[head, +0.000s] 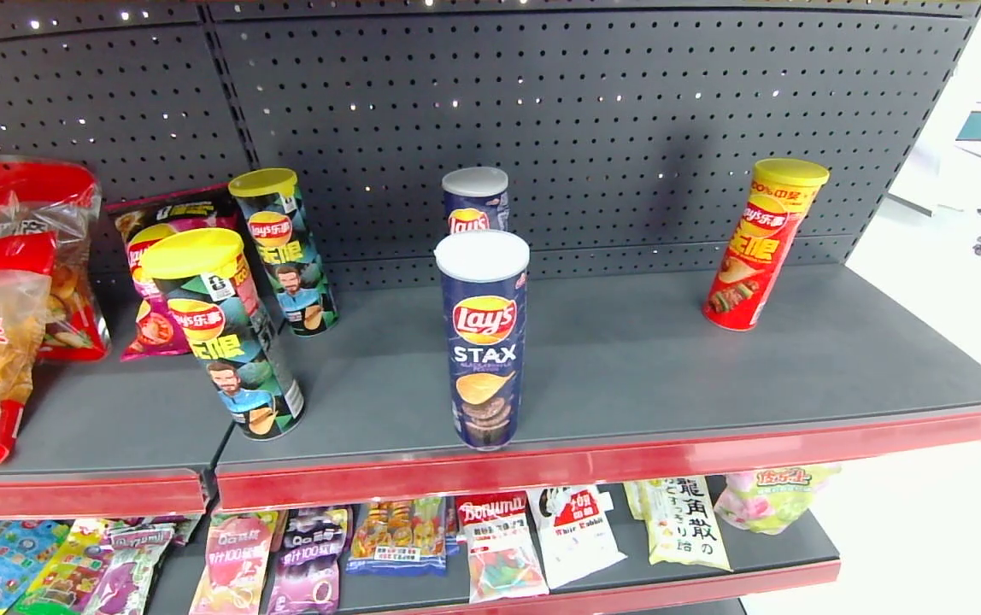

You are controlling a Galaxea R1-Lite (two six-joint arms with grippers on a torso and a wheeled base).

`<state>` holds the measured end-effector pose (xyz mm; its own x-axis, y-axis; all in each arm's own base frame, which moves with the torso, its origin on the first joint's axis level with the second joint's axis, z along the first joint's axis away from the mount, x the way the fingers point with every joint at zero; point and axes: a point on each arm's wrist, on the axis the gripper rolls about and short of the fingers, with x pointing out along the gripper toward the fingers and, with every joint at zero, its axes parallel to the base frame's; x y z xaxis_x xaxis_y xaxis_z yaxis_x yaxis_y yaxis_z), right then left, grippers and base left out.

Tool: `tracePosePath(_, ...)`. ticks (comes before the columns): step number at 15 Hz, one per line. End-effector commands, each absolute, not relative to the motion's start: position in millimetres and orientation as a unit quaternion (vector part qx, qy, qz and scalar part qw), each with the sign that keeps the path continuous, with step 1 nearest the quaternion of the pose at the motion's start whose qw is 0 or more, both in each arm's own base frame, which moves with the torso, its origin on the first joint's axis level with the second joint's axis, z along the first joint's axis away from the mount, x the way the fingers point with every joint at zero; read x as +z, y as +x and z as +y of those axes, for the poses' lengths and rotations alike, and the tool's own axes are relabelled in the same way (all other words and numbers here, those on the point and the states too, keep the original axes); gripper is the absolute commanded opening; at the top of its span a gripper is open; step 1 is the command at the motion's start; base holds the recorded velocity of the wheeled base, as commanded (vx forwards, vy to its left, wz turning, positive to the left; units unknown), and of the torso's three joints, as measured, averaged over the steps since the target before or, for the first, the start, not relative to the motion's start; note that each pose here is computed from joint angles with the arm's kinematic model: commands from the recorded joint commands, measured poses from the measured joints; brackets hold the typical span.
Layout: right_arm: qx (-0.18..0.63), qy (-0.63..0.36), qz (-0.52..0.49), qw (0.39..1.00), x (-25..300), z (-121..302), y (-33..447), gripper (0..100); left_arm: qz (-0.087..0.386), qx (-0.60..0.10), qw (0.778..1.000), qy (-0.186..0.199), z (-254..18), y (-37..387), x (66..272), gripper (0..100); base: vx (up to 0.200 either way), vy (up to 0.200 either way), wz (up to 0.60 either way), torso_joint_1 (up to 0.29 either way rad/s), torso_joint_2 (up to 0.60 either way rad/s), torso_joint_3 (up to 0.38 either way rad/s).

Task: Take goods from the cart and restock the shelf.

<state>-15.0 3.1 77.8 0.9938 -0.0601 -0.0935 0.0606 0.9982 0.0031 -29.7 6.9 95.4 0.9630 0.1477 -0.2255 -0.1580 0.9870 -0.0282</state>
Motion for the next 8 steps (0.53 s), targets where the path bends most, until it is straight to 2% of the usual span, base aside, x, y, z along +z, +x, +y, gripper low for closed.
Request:
tracePosePath(1, -0.03, 0.003, 0.047, 0.998, 77.8, 3.1, -14.9, 100, 0.134, 0.133, 0.982, -0.022, 5.6, -29.2, 97.2, 100, 0.0, 0.0, 0.0, 0.0, 0.0, 0.0)
tracePosePath(3, -0.03, 0.003, 0.047, 0.998, 77.8, 3.1, -14.9, 100, 0.132, 0.166, 0.977, -0.027, 3.3, -30.4, 98.0, 100, 0.0, 0.0, 0.0, 0.0, 0.0, 0.0)
tracePosePath(4, -0.03, 0.003, 0.047, 0.998, 77.8, 3.1, -14.9, 100, 0.108, 0.118, 0.987, -0.031, 2.3, -34.7, 92.8, 100, 0.0, 0.0, 0.0, 0.0, 0.0, 0.0)
tracePosePath(5, -0.03, 0.003, 0.047, 0.998, 77.8, 3.1, -14.9, 100, 0.075, 0.025, 0.996, -0.034, 1.3, -39.0, 90.3, 100, 0.0, 0.0, 0.0, 0.0, 0.0, 0.0)
tracePosePath(6, -0.03, 0.003, 0.047, 0.998, 77.8, 3.1, -14.9, 100, 0.06, -0.01, 0.998, -0.033, -0.6, -38.2, 90.8, 100, 0.0, 0.0, 0.0, 0.0, 0.0, 0.0)
tracePosePath(8, -0.03, 0.003, 0.047, 0.998, 77.8, 3.1, -14.9, 100, 0.04, -0.036, 0.998, -0.023, -1.7, -35.5, 91.3, 100, 0.0, 0.0, 0.0, 0.0, 0.0, 0.0)
